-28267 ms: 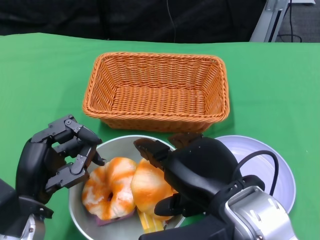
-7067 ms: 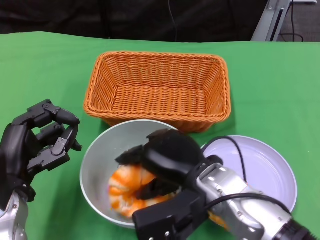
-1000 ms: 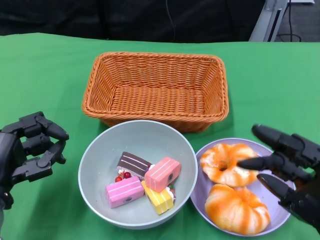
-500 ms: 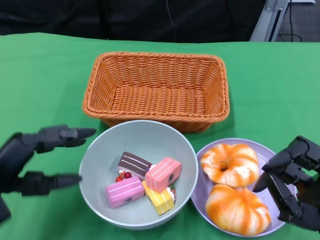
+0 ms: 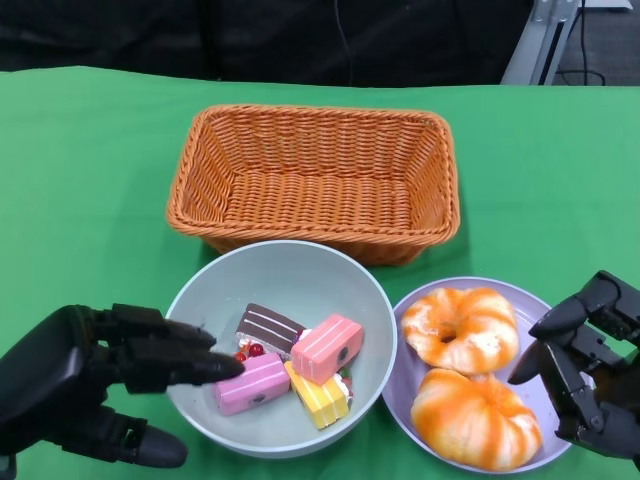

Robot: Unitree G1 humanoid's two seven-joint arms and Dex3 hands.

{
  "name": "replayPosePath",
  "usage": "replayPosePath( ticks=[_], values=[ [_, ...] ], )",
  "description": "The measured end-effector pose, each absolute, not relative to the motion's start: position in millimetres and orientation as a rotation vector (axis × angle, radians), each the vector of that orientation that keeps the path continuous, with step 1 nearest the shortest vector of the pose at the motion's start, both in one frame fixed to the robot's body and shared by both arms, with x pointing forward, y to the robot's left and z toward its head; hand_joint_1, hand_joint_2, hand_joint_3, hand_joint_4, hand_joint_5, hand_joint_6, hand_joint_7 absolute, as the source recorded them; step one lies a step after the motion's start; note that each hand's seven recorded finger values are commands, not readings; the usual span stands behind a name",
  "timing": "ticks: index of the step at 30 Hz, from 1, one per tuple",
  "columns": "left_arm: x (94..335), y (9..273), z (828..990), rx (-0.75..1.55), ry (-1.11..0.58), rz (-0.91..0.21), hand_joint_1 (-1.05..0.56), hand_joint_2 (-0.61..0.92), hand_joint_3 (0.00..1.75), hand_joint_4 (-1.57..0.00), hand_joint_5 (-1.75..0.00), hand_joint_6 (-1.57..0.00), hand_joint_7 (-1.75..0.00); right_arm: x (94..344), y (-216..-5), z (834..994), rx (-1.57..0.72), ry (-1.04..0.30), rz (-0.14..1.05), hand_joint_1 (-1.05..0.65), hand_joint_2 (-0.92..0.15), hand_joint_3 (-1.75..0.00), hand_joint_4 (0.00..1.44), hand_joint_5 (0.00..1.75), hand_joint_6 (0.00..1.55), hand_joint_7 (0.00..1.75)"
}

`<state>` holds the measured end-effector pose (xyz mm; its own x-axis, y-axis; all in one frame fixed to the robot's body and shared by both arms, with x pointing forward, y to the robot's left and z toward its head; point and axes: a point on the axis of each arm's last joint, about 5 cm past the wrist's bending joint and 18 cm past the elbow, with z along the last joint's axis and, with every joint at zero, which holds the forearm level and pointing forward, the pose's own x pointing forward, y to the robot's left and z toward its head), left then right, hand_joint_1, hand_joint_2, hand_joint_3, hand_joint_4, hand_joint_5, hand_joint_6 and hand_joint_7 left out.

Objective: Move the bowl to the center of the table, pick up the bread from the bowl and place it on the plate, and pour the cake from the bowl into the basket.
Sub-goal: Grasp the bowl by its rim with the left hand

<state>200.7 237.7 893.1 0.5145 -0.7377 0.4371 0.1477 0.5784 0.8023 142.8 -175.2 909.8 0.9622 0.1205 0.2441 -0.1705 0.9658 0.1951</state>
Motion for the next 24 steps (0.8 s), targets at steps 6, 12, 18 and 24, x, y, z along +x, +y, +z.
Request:
replayPosePath(
  ticks=[6,12,18,24],
  values=[
    [201.1,232.3,889.6,0.811,-0.904,-0.619,-0.45,0.83,0.0,-1.14,-0.15,-1.13,-0.09,142.8,-172.0,909.1,0.206,-0.224,0.147,-0.19,-0.52,-0.94,0.64,1.53,0.63,1.26],
    [203.4,228.5,889.2,0.851,-0.894,-0.632,-0.47,0.85,0.01,-1.16,-0.17,-1.15,-0.07,142.7,-169.9,908.8,0.203,-0.222,0.151,-0.2,-0.51,-0.95,0.63,1.54,0.63,1.25],
    [207.9,220.9,895.0,0.964,-0.86,-0.686,-0.47,0.88,0.01,-1.11,-0.15,-1.11,-0.03,141.5,-168.7,908.7,0.212,-0.224,0.148,-0.22,-0.5,-0.96,0.65,1.53,0.65,1.23],
    [207.9,209.4,904.3,1.135,-0.802,-0.752,-0.51,0.91,0.02,-1.06,-0.08,-1.03,0.0,140.0,-169.0,907.9,0.214,-0.221,0.152,-0.21,-0.49,-0.98,0.65,1.54,0.64,1.24]
  ],
)
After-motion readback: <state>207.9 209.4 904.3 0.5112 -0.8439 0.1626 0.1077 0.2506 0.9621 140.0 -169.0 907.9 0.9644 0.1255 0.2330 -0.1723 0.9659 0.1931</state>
